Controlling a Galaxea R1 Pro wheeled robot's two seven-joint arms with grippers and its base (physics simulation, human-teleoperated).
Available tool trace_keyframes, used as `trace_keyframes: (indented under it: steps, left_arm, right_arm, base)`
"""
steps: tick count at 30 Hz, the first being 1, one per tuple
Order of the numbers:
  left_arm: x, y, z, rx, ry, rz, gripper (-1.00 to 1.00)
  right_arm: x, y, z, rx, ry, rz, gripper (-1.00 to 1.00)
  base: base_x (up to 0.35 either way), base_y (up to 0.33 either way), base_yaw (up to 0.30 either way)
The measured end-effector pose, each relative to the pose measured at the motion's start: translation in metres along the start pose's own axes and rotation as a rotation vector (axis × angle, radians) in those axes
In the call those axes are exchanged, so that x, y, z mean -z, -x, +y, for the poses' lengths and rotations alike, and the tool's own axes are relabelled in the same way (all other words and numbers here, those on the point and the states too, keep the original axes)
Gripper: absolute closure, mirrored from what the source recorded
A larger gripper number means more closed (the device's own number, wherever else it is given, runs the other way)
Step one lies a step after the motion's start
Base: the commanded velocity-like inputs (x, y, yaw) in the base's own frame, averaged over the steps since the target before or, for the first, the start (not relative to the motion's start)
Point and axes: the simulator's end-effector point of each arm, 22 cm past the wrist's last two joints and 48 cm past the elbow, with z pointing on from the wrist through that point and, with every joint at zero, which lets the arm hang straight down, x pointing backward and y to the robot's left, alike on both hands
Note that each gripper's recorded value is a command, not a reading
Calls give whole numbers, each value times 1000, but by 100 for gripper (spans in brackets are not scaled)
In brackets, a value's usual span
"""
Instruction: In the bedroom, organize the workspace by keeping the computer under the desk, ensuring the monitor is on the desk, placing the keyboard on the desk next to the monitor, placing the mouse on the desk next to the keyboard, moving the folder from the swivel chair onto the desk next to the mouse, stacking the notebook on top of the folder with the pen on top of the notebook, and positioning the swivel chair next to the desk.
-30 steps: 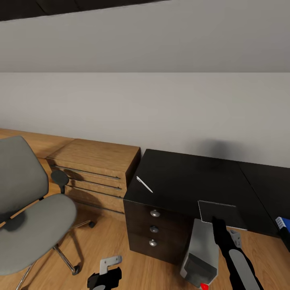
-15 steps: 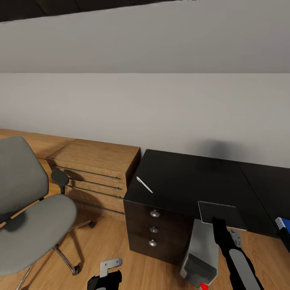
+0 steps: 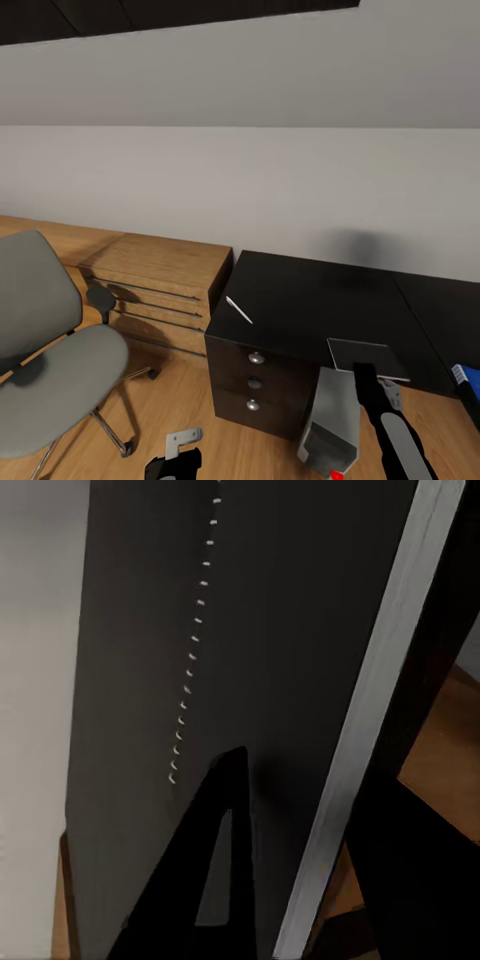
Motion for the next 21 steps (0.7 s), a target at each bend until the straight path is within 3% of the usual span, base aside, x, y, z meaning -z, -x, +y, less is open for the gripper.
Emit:
trace_keyframes:
  steps: [10,21]
  left_arm:
    - [13,8,2,0,1,2,-100]
    - [27,21,3,17,3,-19,-100]
  right_arm:
    - [7,5,14,-2,-1,-4,100]
    - [18,29,60,-9,63,-44,100]
  base:
    - [0,0,0]
    - [0,0,0]
